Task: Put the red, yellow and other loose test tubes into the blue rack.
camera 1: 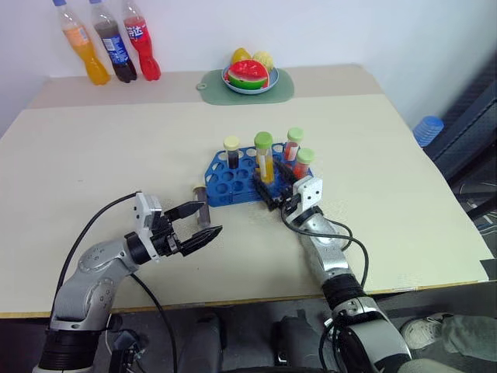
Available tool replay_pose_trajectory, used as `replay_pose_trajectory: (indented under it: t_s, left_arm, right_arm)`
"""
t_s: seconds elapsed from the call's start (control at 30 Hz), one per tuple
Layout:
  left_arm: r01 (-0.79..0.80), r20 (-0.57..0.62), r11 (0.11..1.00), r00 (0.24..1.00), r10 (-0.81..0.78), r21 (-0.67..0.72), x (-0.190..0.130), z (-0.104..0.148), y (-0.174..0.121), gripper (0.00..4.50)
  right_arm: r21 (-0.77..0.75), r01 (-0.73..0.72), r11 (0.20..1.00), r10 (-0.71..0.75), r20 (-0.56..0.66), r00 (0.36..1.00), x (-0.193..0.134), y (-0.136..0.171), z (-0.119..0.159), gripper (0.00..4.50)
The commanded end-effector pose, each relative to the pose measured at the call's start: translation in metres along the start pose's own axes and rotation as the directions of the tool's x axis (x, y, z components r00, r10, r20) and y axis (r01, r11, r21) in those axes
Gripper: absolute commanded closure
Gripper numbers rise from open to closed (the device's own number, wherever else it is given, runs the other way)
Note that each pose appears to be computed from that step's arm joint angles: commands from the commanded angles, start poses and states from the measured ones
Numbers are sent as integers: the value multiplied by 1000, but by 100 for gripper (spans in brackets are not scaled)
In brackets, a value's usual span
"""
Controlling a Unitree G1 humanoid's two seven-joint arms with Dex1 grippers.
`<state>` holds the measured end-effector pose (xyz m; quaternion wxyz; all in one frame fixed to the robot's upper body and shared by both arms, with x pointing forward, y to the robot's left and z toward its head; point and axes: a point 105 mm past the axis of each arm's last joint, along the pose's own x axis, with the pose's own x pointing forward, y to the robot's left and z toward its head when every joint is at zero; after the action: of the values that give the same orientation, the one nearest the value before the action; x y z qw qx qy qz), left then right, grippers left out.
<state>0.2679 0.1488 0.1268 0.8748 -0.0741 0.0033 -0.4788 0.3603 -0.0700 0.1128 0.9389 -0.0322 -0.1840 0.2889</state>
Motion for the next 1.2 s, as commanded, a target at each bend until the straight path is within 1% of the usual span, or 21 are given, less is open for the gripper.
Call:
replay_pose_trajectory:
  t_s: [0.03,0.13,0.27,0.3,0.37,0.43,0.5,0.57,0.6,0.67,0.73,0.87,1.07,1.13,1.2]
  left_arm:
    - [-60,66,998,996,62,-25,-1,18,5,0]
    - [-229,42,972,972,231,-46,-2,20,21,0]
    - [-301,7,952,953,302,-49,-3,23,23,0]
    - [-363,-13,931,932,362,-33,-3,23,28,0]
    - [-471,-94,881,880,466,-38,-5,20,35,0]
    - [-525,-159,850,844,512,-49,-6,19,36,0]
    - [-573,-317,815,791,523,-85,-5,8,37,0]
    - [-589,-404,791,772,492,-163,-2,3,33,0]
    - [-595,-442,783,760,476,-180,1,2,32,0]
    - [-610,-472,760,751,463,-225,8,2,31,0]
    - [-619,-492,748,741,457,-238,15,3,31,0]
    - [-652,-529,718,710,465,-244,24,0,35,0]
    - [-751,-623,635,588,516,-184,29,-11,47,0]
    - [-763,-651,623,564,508,-175,31,-14,49,0]
    - [-790,-687,592,519,509,-159,34,-18,54,0]
  right_arm:
    - [-88,-16,996,20,41,999,-6,-2,22,39]
    - [-135,-43,990,42,-6,999,-21,-4,31,39]
    - [-158,-82,984,66,-102,993,-43,-6,37,39]
    - [-170,-99,980,77,-136,988,-52,-8,39,39]
    - [-187,-135,973,96,-205,974,-70,-14,44,39]
    - [-197,-164,967,113,-250,962,-81,-17,50,39]
    - [-209,-237,949,167,-306,937,-94,-19,58,39]
    - [-205,-328,922,243,-352,904,-105,-17,66,39]
    - [-209,-367,906,274,-371,887,-109,-17,71,39]
    - [-193,-425,885,326,-396,858,-115,-18,81,39]
    - [-180,-462,868,360,-411,837,-118,-18,88,39]
    - [-170,-497,851,394,-419,818,-120,-19,99,39]
    - [-166,-495,853,391,-426,816,-121,-27,105,39]
    - [-168,-492,854,387,-426,818,-121,-28,105,39]
    - [-163,-479,863,379,-419,825,-120,-28,106,39]
